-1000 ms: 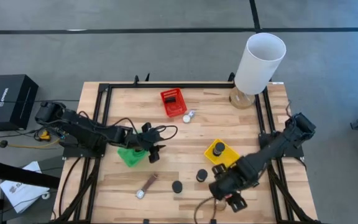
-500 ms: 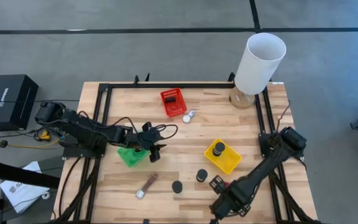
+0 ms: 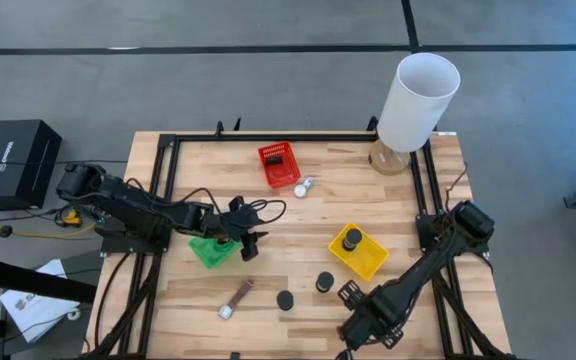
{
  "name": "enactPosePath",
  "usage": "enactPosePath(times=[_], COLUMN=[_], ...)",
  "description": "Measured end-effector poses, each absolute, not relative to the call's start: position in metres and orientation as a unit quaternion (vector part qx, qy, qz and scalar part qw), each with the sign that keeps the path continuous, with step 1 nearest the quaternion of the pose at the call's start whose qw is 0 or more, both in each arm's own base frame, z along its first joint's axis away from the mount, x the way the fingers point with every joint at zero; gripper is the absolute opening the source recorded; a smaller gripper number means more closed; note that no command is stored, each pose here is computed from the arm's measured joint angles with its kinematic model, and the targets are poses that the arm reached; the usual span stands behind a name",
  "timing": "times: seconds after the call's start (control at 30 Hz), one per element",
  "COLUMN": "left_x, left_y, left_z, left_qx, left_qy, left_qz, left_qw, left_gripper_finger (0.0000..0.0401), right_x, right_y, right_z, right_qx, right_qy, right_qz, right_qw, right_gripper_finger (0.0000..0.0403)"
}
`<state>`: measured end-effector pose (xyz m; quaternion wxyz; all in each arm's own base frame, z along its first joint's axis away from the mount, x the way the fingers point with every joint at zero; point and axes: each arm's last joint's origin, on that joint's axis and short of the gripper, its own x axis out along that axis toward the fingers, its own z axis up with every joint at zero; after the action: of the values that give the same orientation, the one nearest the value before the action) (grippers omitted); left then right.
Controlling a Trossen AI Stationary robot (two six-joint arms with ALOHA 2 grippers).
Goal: Pick & Place Office items
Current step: Put the red digital clock into the red bin
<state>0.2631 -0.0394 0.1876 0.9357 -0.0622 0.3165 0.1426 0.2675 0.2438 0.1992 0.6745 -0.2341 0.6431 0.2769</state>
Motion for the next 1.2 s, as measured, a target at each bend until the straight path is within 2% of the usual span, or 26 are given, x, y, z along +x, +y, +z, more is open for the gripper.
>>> enactPosePath(times=[0.17,0.5,0.93,1.2], left_x=[0.263,0.264,0.265,0.266], left_y=[-0.04,-0.04,-0.04,-0.04], left_z=[0.188,0.189,0.19,0.191], left_qx=[-0.054,-0.053,-0.057,-0.059], left_qy=[0.316,0.312,0.302,0.299], left_qz=[0.139,0.137,0.135,0.135], left_qw=[0.937,0.939,0.942,0.943], left_gripper_finger=[0.0155,0.0155,0.0155,0.0155], right_x=[0.268,0.259,0.234,0.222], right_y=[0.242,0.235,0.221,0.209], right_z=[0.195,0.171,0.164,0.147], right_qx=[-0.222,-0.265,-0.269,-0.317], right_qy=[0.647,0.65,0.64,0.589], right_qz=[0.264,0.25,0.261,0.313], right_qw=[0.68,0.667,0.67,0.675], right_gripper_finger=[0.0264,0.0264,0.0264,0.0264])
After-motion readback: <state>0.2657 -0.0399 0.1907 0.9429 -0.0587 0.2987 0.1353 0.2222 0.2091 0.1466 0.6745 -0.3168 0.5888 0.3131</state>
